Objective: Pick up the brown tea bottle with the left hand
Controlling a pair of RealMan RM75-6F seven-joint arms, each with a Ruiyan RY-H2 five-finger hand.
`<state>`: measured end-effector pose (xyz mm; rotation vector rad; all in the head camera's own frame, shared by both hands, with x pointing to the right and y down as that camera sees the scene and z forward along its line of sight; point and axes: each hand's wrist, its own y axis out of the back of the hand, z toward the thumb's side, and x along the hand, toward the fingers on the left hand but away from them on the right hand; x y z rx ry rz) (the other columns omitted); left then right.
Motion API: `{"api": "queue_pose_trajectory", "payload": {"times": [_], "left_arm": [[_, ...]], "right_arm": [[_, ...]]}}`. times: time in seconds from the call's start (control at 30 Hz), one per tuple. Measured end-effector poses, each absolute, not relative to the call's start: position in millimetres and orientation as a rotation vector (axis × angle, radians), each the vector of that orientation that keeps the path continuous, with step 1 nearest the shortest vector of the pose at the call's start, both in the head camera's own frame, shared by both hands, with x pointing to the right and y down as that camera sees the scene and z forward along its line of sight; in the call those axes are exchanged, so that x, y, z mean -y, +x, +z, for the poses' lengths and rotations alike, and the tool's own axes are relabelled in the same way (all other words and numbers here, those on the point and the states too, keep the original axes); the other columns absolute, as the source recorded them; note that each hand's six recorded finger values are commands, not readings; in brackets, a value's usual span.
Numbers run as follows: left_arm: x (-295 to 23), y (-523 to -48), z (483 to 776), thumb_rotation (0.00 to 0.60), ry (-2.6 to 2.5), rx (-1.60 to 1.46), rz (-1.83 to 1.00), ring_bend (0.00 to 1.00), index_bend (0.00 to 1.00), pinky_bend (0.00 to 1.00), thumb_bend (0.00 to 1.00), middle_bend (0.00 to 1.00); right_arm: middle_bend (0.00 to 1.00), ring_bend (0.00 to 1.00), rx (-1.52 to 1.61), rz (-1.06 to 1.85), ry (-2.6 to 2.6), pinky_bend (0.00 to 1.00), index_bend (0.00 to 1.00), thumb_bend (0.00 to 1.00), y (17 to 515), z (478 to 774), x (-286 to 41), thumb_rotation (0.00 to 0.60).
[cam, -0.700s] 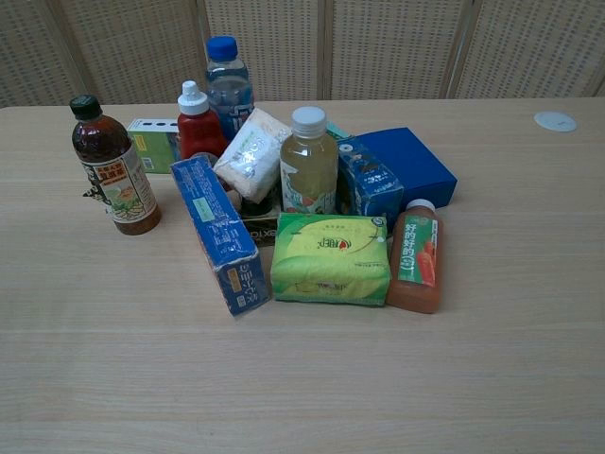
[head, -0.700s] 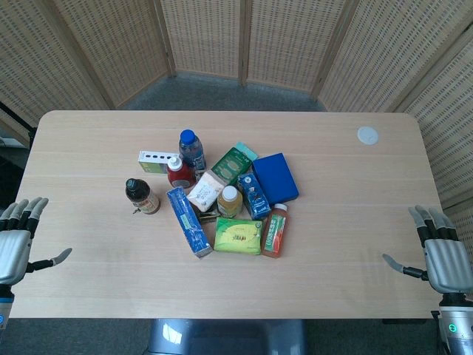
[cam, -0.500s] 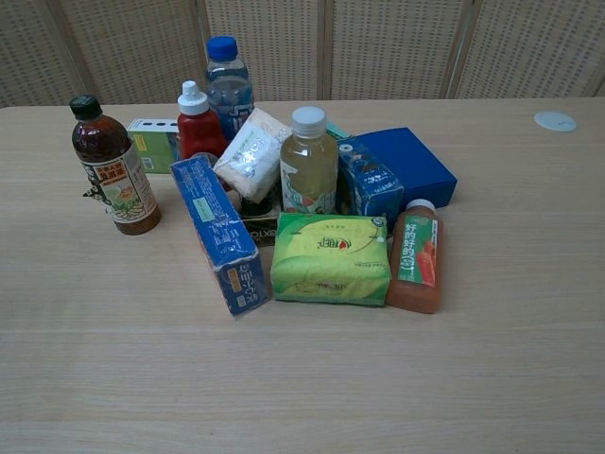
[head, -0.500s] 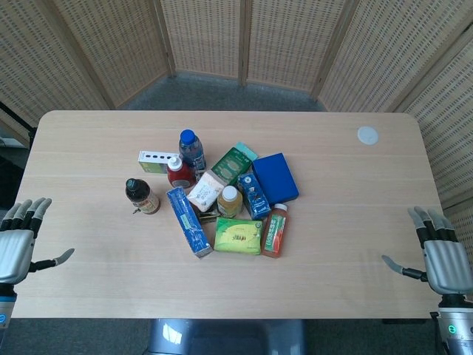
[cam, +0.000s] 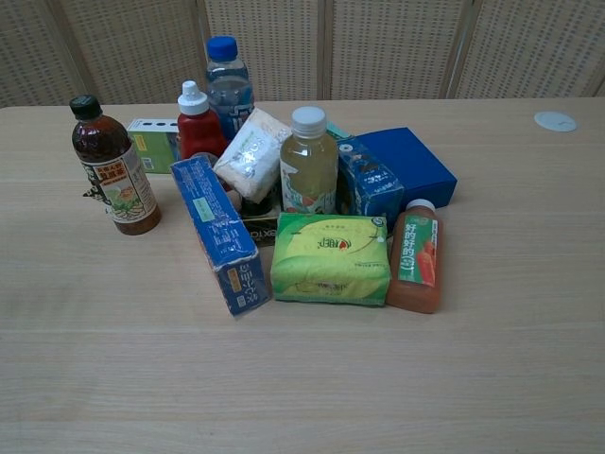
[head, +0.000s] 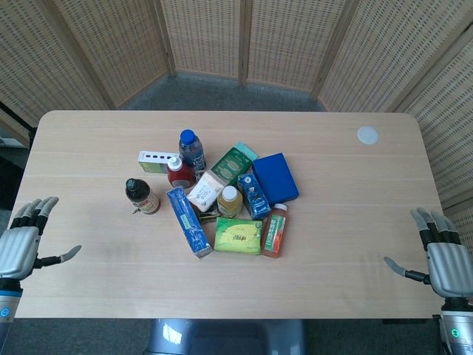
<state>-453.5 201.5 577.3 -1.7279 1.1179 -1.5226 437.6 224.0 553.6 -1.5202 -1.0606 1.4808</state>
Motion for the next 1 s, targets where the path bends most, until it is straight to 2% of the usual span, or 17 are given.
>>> {"api": "queue_pose_trajectory", "payload": {"times": [0.23,0.43,1.0], "left_arm": [[-186,-452,614,0.284,-1.883,-1.209,-1.514,0.00,0.00,0.00,0.18,0.00],[-173,-432,643,0.280,-1.997,-1.239,-1.499,0.00,0.00,0.00,0.18,0.00],[-136,-382,705,0.286,-2.153,-1.330,-1.417,0.00,0.00,0.00,0.18,0.00]], "right_arm": [[0.00,0.00,1.073,1.468,-1.521,0.00,0.00,0.17,434,550,-224,0.211],[0.00,0.00,1.075,1.465,-1.520,0.00,0.00,0.17,433,547,-226,0.186],[0.00,0.00,1.113,1.483,-1.485,0.00,0.00,0.17,442,528,-233,0.159]]}}
